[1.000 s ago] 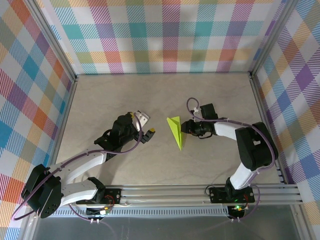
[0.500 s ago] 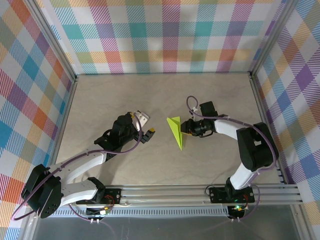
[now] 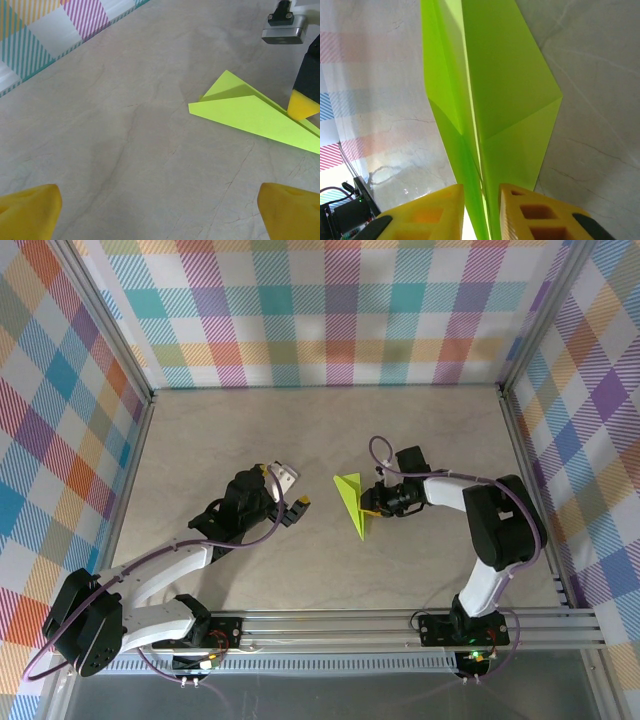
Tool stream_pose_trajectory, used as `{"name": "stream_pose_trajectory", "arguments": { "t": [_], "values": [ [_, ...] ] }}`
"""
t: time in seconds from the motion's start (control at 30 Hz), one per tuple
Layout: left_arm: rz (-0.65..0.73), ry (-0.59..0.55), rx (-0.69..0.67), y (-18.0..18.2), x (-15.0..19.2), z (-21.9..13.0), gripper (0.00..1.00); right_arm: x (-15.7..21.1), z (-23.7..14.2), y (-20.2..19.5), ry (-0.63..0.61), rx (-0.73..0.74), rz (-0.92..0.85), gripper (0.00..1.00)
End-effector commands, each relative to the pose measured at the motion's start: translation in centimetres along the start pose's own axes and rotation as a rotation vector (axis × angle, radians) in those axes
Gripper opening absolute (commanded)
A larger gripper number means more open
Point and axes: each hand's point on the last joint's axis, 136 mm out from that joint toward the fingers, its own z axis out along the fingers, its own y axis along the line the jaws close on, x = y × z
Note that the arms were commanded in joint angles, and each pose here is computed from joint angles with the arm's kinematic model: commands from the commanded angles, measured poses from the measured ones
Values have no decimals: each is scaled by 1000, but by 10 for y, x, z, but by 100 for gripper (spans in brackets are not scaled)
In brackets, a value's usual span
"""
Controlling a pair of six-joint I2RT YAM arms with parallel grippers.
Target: Fold a paper plane with a square sheet of paper (fold left side to right side)
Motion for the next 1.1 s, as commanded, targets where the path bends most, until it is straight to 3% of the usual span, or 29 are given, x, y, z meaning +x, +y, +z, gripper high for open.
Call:
{"name": "stream_pose_trajectory", "arguments": {
  "t": [0.0, 0.4, 0.57, 0.73, 0.83, 1.07],
  "values": [
    [2, -33, -8, 5, -11, -2, 100, -6, 0, 1, -1, -11, -19, 24],
    [-1, -28, -10, 5, -10, -2, 100, -6, 9, 3, 18, -62, -6, 23],
    [0, -25, -10, 5, -10, -2, 100, -6, 12, 8, 21, -92, -9, 17],
    [1, -25, -19, 7, -10, -3, 100, -9, 2, 17, -4, -94, -32, 4],
    [2, -27, -18, 7, -11, -3, 100, -10, -9, 19, -23, -26, -67, 3],
    [3, -23, -25, 8, -10, -2, 100, -5, -20, 3, -33, 372, -192, 3]
  ]
}}
